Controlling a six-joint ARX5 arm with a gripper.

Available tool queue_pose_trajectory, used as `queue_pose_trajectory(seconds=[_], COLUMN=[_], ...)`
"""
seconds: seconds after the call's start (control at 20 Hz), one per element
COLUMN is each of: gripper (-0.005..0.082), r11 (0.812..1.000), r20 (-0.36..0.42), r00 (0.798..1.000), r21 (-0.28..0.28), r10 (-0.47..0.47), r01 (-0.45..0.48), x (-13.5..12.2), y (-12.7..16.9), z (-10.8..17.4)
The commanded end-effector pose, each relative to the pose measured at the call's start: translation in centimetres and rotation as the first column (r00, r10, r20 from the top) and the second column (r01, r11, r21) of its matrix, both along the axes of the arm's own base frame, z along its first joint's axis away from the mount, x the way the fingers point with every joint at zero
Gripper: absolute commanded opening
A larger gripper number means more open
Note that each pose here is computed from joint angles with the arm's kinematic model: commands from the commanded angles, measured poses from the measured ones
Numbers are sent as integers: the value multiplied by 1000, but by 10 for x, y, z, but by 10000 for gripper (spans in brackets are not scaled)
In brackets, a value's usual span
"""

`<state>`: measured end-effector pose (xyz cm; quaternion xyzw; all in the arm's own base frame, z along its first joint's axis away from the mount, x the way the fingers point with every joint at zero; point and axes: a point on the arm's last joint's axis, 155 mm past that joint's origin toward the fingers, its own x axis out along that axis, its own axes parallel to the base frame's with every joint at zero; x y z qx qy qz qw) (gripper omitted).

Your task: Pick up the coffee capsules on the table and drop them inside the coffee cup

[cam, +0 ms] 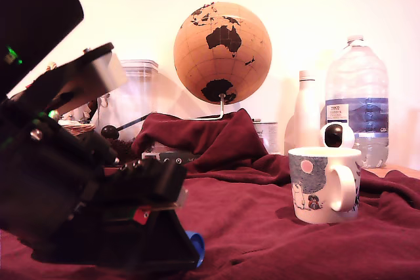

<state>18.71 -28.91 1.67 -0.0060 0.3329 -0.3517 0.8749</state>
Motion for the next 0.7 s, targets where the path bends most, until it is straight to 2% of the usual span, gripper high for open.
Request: queue_pose_trajectory(seconds=[0.0,0.2,0.4,0.5,0.55,0.65], gripper=[320,320,320,320,320,320], r11=[999,996,992,989,987,982], r20=[46,121,216,285,304,369], r00=[999,992,973,952,946,920], r21=[-34,-63,-72,-58,-72,-83], r10=[-20,-48,-83,-115,-112,-129], r01=[21,56,101,137,141,171], x=[2,4,5,5,6,6], y=[-5,-9,-11,-13,-14,-18], z=[18,42,66,79,87,102])
